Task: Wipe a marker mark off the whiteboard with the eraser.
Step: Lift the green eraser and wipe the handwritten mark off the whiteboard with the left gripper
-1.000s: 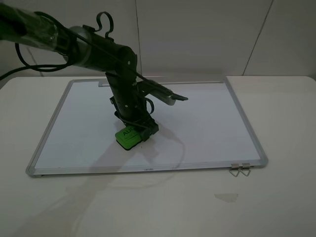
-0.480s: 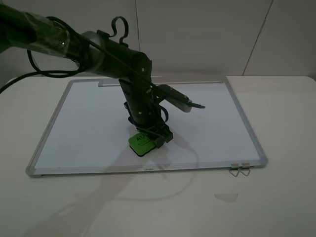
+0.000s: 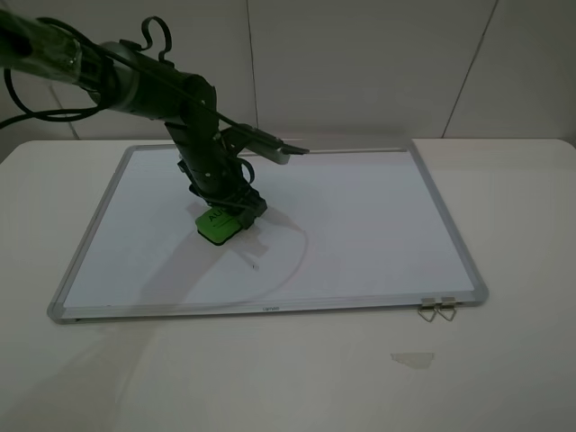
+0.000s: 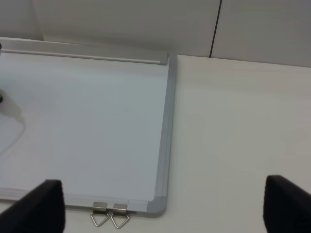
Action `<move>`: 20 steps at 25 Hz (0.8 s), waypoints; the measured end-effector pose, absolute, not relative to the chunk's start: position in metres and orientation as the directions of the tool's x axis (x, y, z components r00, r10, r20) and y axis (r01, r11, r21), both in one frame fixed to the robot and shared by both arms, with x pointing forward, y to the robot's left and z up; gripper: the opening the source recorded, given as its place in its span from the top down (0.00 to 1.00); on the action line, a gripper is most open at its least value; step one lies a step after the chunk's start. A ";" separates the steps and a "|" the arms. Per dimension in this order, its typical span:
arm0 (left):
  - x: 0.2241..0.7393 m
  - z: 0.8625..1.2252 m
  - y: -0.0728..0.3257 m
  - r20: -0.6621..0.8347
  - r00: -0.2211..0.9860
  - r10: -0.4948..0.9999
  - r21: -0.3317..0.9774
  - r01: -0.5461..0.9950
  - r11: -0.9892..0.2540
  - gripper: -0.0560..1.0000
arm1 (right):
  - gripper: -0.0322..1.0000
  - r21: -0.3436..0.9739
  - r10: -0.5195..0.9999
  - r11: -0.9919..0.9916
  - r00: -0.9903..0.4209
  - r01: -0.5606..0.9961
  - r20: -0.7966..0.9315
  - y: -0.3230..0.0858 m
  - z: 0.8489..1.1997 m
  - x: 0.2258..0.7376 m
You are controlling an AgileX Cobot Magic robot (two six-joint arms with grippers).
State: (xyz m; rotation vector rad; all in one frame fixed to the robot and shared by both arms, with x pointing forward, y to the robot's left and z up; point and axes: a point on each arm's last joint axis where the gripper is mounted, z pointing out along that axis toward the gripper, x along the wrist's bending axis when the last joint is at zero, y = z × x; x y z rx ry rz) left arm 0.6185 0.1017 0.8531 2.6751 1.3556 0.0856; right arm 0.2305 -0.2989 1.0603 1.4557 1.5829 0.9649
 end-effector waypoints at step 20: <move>0.567 0.853 0.036 -0.017 0.761 0.649 0.069 0.649 -0.758 0.39 | 0.18 0.906 0.997 0.062 -0.056 0.419 -0.043 -0.299 1.060 0.230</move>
